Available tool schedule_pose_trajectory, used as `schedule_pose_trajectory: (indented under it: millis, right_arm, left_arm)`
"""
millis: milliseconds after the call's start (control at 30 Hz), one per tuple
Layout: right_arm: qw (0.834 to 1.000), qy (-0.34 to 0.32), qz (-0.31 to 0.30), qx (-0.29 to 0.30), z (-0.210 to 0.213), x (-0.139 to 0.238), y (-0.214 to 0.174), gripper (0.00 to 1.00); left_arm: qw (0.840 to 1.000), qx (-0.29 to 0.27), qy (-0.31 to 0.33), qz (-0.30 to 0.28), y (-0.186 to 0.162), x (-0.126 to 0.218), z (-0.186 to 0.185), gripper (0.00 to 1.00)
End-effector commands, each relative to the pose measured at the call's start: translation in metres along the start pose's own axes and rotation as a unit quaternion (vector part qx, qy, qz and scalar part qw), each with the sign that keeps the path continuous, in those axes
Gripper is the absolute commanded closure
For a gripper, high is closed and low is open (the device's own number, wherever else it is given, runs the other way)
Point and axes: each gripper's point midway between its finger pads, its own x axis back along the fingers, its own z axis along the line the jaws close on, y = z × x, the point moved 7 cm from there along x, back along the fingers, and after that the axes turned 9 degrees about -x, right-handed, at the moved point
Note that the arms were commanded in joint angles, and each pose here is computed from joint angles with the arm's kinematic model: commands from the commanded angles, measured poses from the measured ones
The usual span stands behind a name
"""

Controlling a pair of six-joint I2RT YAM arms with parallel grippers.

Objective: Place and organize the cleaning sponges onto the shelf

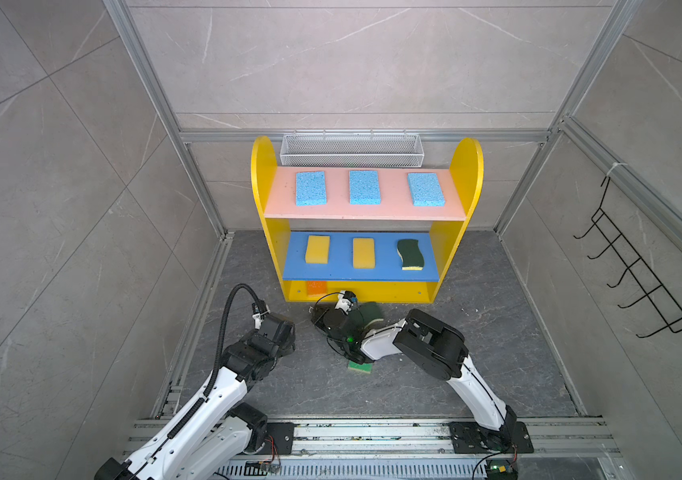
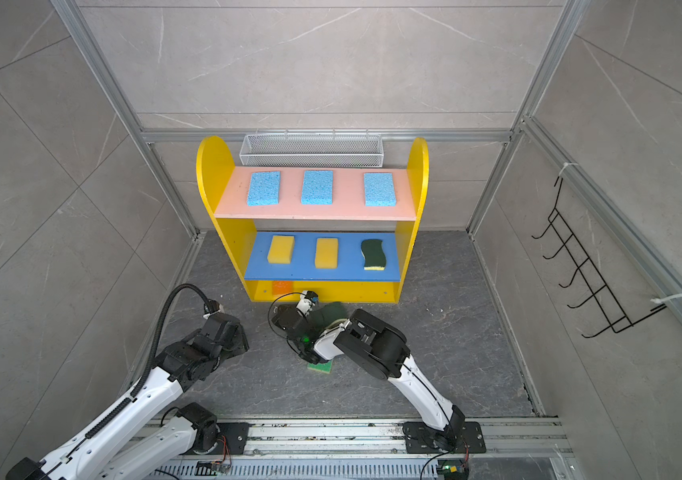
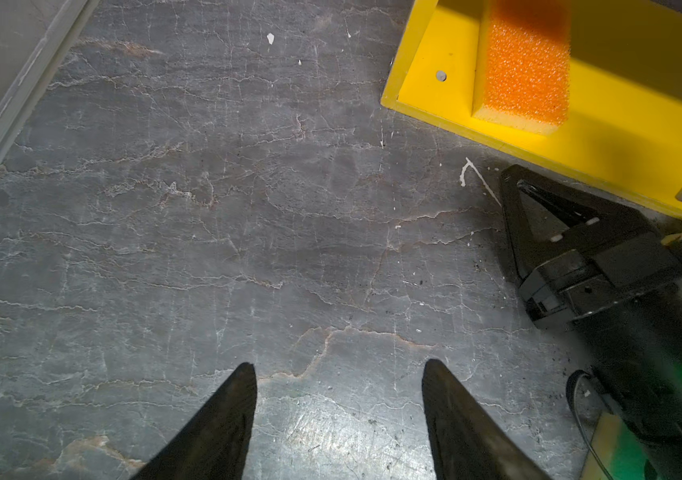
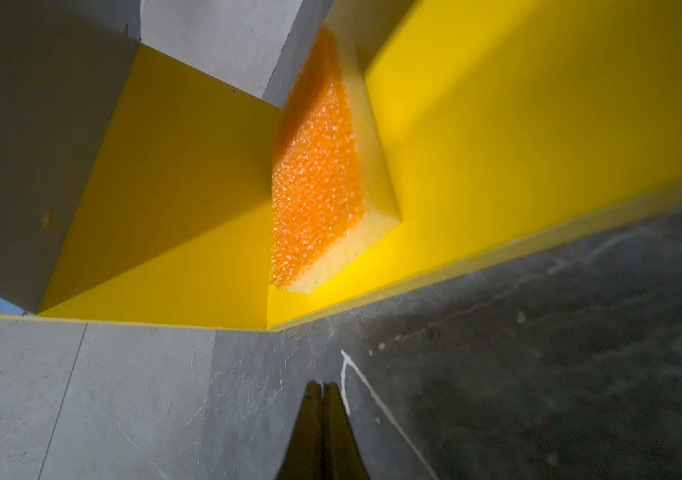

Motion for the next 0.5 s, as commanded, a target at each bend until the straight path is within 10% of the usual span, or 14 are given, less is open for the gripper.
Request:
schedule_pose_trajectory:
  millis: [0, 467]
  right_arm:
    - [0.998, -0.055, -0.004, 0.021, -0.038, -0.010, -0.003, 1.00]
    - [0.998, -0.060, -0.010, 0.014, -0.045, -0.022, 0.002, 1.00]
  left_arm:
    - [1.000, 0.016, -0.008, -0.010, 0.005, 0.001, -0.001, 0.33]
    - [0.999, 0.041, -0.003, 0.008, -0.013, -0.013, 0.002, 0.33]
